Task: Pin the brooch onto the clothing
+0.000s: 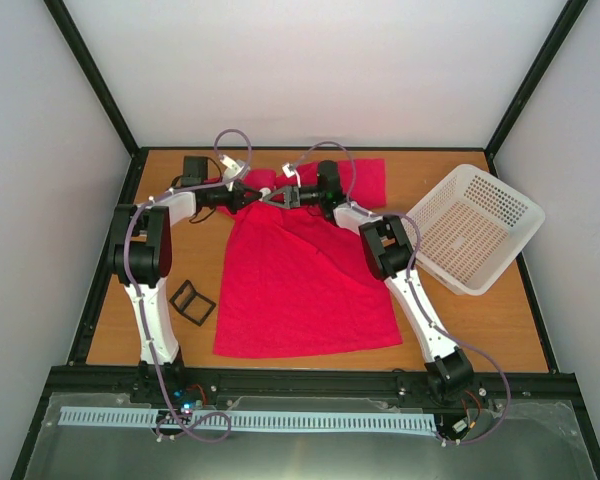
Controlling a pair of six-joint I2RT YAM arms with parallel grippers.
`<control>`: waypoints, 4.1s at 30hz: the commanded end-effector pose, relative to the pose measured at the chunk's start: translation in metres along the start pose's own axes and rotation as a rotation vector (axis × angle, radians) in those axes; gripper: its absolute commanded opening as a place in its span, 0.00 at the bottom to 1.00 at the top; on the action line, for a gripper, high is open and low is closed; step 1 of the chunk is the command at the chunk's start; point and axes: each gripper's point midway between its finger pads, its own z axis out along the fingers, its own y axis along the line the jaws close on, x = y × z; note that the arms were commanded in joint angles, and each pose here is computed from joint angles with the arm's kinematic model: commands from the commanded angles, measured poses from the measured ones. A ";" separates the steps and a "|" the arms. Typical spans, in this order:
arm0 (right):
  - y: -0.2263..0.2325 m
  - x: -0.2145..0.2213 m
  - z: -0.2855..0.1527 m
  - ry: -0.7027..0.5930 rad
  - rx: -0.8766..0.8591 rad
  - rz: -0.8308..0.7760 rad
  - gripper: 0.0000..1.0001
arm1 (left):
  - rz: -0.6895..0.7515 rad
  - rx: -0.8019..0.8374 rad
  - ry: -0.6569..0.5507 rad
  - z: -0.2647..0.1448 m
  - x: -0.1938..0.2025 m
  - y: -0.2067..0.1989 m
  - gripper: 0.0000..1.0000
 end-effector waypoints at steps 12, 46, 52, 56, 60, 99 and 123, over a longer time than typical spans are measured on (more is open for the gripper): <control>0.004 -0.009 -0.015 -0.114 0.032 -0.006 0.67 | 0.002 0.042 -0.045 -0.008 -0.019 -0.002 0.01; 0.010 -0.010 -0.011 -0.165 -0.020 0.045 0.66 | -0.078 0.047 -0.051 -0.006 -0.022 0.006 0.01; 0.004 -0.011 -0.010 -0.155 -0.006 0.046 0.66 | -0.091 0.063 -0.054 -0.006 -0.023 0.006 0.01; 0.002 -0.013 -0.008 -0.155 -0.005 0.046 0.66 | -0.100 0.075 -0.054 -0.006 -0.021 0.003 0.01; 0.001 -0.011 -0.007 -0.151 -0.008 0.053 0.66 | -0.102 0.084 -0.058 -0.006 -0.022 0.002 0.01; 0.003 -0.014 -0.002 -0.137 -0.024 0.030 0.63 | -0.132 0.163 -0.087 -0.017 -0.030 -0.003 0.01; 0.005 -0.010 0.003 -0.109 -0.051 0.034 0.61 | -0.064 0.281 -0.140 -0.026 -0.041 -0.029 0.01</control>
